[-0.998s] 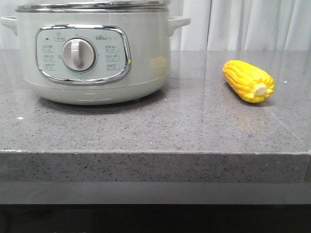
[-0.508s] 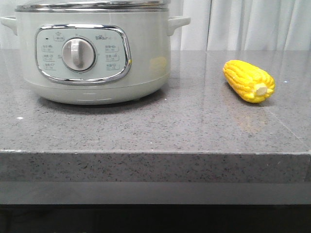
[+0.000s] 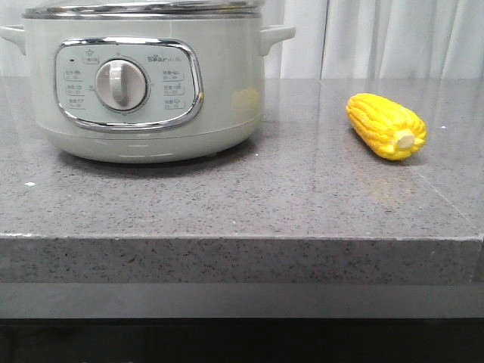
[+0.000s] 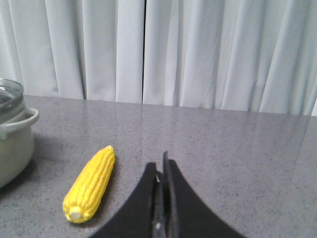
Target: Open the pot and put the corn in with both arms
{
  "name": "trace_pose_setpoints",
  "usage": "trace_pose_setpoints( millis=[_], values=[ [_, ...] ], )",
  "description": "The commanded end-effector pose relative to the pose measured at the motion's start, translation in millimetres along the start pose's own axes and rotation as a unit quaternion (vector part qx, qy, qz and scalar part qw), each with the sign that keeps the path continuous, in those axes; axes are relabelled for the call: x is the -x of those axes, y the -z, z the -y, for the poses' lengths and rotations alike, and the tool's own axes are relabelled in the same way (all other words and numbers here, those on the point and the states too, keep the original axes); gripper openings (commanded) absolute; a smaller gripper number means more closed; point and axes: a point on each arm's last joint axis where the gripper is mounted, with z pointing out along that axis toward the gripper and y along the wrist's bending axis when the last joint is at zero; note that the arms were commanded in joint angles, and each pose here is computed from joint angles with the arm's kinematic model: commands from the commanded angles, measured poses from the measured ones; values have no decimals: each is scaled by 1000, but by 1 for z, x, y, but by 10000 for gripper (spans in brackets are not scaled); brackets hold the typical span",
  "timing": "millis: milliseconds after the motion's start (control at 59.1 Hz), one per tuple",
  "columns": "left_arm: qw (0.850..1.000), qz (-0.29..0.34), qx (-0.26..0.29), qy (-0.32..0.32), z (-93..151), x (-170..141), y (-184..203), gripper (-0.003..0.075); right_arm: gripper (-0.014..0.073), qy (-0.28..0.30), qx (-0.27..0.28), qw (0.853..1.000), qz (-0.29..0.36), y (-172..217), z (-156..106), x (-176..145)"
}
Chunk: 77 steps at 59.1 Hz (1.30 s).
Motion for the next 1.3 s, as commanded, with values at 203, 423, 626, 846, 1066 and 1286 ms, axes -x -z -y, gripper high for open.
trace_pose_setpoints(
  millis=[203, 423, 626, 846, 1066, 1286],
  values=[
    [999, 37, 1, 8, -1, 35, -19, 24, -63, 6, -6, 1000, 14, -19, 2, 40],
    [999, 39, 1, 8, -1, 35, -19, 528, 276, 6, -5, 1000, 2, -19, 1, 37],
    [999, 39, 1, 8, -1, 35, -19, 694, 598, 6, -5, 1000, 0, -19, 1, 36],
    [999, 4, -9, 33, 1, 44, -25, 692, 602, 6, -3, 1000, -21, -19, 1, 33],
    [995, -81, -50, 39, 12, 92, -63, 692, 602, 5, -1, 999, -36, -19, 1, 30],
    [980, -145, -133, 27, 48, 131, -116, 692, 602, 5, -1, 999, -32, -19, 1, 30]
  ],
)
